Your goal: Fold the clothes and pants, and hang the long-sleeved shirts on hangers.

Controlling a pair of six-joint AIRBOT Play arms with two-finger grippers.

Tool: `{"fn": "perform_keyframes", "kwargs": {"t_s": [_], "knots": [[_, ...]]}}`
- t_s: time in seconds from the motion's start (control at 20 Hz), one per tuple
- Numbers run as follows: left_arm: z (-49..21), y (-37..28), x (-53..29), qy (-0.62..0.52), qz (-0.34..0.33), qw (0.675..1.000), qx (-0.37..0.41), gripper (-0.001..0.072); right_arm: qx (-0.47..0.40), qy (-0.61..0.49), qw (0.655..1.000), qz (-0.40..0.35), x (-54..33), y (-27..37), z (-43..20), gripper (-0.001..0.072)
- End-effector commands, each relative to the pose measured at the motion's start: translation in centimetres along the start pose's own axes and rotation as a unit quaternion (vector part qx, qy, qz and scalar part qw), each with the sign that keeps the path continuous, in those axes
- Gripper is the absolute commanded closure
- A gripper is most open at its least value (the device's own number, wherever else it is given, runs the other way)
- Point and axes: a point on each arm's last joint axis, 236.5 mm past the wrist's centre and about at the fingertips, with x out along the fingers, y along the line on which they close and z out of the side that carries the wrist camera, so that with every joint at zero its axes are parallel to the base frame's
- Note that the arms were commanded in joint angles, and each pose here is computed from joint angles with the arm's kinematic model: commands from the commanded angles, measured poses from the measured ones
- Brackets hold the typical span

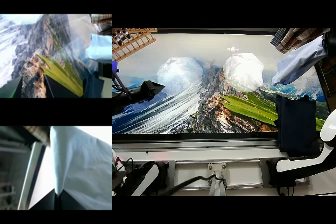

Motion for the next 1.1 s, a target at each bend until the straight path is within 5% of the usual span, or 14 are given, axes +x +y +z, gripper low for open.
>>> {"fn": "perform_keyframes", "kwargs": {"t_s": [0.0, 0.35, 1.05], "knots": [[0.5, 0.0, 0.1, -0.011, 0.002, 1.000, 0.000, 0.0417, 0.057, -0.068, 0.993, -0.081, -1.8, -3.4, 2.0, 0.0692], [0.5, -0.9, 0.8, -0.017, -0.002, 0.999, 0.040, 0.0418, 0.088, -0.137, 0.942, -0.295, -9.5, -12.8, 3.0, 0.0690], [0.1, -1.2, 1.2, -0.010, -0.004, 0.998, 0.065, 0.0418, 0.057, -0.153, 0.868, -0.469, -19.7, -33.4, -3.6, 0.0691]]}}
